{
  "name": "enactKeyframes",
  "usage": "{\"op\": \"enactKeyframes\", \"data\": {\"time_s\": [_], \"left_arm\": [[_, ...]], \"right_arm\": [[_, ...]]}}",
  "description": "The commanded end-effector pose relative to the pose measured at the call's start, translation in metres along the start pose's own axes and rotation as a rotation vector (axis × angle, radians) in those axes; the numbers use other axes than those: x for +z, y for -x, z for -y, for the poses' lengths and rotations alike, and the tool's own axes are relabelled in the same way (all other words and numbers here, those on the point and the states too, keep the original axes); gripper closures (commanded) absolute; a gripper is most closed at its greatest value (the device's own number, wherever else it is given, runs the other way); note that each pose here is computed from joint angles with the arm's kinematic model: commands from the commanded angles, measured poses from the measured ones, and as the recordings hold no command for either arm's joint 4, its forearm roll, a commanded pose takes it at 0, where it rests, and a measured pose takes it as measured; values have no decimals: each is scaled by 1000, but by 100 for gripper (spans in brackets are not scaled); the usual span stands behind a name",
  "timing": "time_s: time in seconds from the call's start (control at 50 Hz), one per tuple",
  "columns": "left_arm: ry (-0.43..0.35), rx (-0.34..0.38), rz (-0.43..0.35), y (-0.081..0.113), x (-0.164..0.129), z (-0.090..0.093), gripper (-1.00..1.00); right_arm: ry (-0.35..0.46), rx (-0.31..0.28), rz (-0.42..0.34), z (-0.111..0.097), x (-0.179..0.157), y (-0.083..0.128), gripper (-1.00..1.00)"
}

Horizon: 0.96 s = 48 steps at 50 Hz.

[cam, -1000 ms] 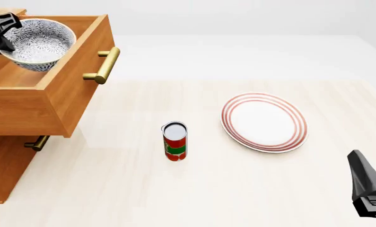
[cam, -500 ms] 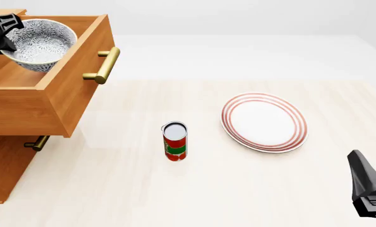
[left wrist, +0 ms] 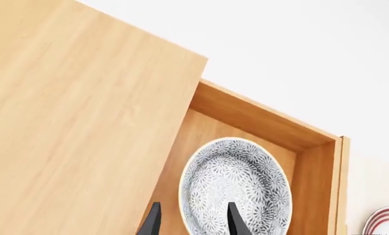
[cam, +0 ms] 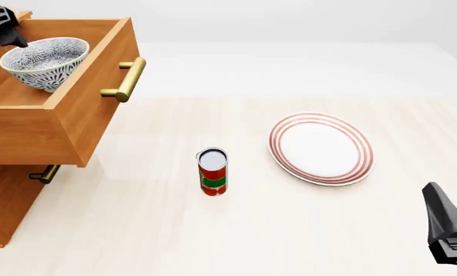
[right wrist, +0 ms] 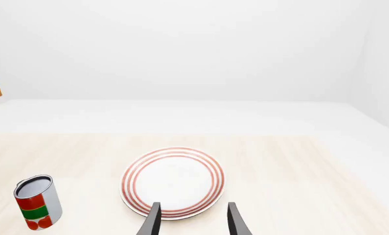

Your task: Put the bowl in the top drawer of the cabinet.

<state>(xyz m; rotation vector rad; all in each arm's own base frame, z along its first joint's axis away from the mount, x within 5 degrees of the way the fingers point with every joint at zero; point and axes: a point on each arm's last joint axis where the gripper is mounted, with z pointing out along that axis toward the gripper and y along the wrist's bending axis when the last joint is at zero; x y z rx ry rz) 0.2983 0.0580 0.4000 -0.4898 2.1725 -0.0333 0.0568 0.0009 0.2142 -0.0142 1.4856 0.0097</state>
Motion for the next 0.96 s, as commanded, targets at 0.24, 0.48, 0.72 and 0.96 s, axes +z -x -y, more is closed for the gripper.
{"op": "enactKeyframes", "data": {"time_s": [0.24, 0.48, 0.72, 0.96], "left_arm": [[-26, 5, 62, 13, -58, 7, -100], [-82, 21, 126, 13, -107, 17, -100], [-108, 15, 162, 2, -134, 16, -100], [-214, -26, 232, -22, -170, 20, -100]], "right_arm": [[-1, 0, 0, 0, 0, 0, -100], [-1, 0, 0, 0, 0, 0, -100], [-1, 0, 0, 0, 0, 0, -100], [-1, 0, 0, 0, 0, 0, -100]]}}
